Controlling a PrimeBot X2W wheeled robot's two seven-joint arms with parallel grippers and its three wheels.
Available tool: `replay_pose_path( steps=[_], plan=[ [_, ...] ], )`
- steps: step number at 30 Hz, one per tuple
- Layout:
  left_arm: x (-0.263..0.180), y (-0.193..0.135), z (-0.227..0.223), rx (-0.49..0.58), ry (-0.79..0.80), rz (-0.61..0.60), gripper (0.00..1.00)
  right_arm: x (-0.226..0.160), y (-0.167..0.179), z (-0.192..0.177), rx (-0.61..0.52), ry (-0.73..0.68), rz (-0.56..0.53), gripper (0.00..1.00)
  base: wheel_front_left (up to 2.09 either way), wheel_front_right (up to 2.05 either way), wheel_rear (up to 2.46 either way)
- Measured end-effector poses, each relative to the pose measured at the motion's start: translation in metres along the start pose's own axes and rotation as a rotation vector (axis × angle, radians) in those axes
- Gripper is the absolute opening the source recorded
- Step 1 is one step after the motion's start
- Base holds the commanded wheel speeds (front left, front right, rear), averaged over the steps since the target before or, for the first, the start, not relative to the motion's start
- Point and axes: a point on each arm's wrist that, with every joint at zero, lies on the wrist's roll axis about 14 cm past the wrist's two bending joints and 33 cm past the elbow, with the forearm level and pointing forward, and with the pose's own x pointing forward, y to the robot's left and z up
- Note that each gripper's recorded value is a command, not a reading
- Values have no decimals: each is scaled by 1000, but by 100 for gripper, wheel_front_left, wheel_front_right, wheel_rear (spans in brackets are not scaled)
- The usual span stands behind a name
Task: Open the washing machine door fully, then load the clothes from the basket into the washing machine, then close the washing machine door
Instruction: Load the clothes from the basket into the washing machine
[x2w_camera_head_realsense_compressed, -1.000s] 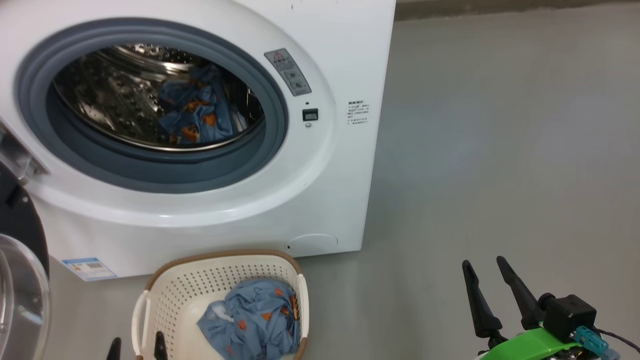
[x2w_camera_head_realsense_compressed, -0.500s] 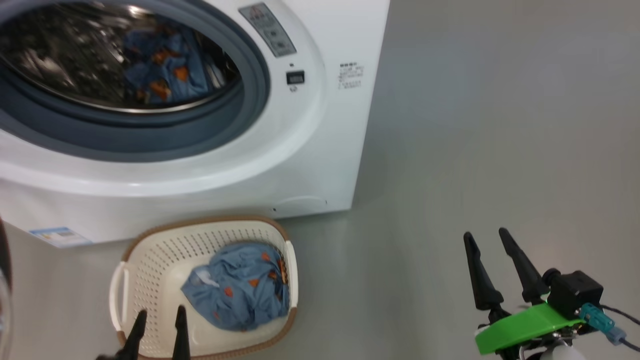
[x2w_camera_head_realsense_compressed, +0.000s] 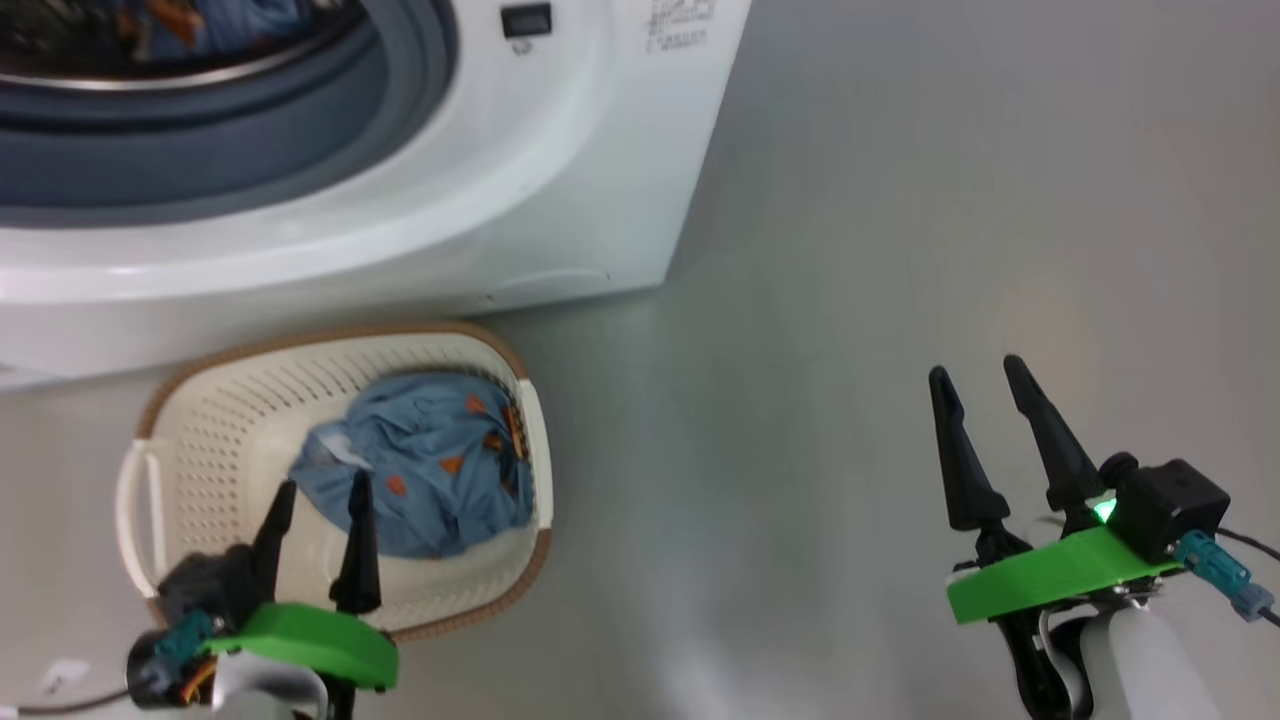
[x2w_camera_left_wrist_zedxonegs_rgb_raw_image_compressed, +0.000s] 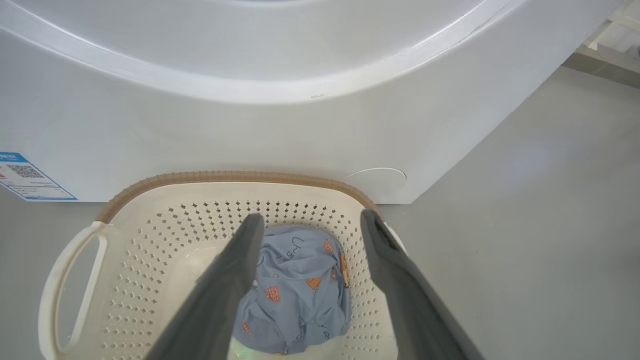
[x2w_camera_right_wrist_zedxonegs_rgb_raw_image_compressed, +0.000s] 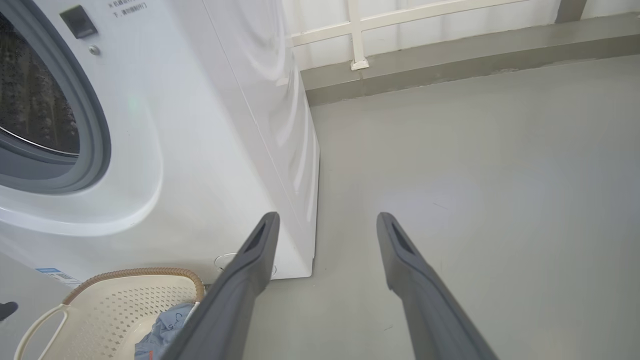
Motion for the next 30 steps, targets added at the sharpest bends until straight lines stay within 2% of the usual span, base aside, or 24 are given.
replay_pose_path(
  steps=[14,18,24,30],
  plan=[
    [61,26,-83,-34,260,22,100,19,-23,-52,-12,113,-51,100,0,0,0],
    [71,31,-110,-63,344,34,100,27,-29,-59,-8,117,-62,100,0,0,0],
    [94,18,-135,-147,415,9,100,27,-41,-82,-6,169,-92,100,0,0,0],
    [100,41,-163,-182,529,58,100,29,-47,-99,-10,203,-105,100,0,0,0]
  ],
)
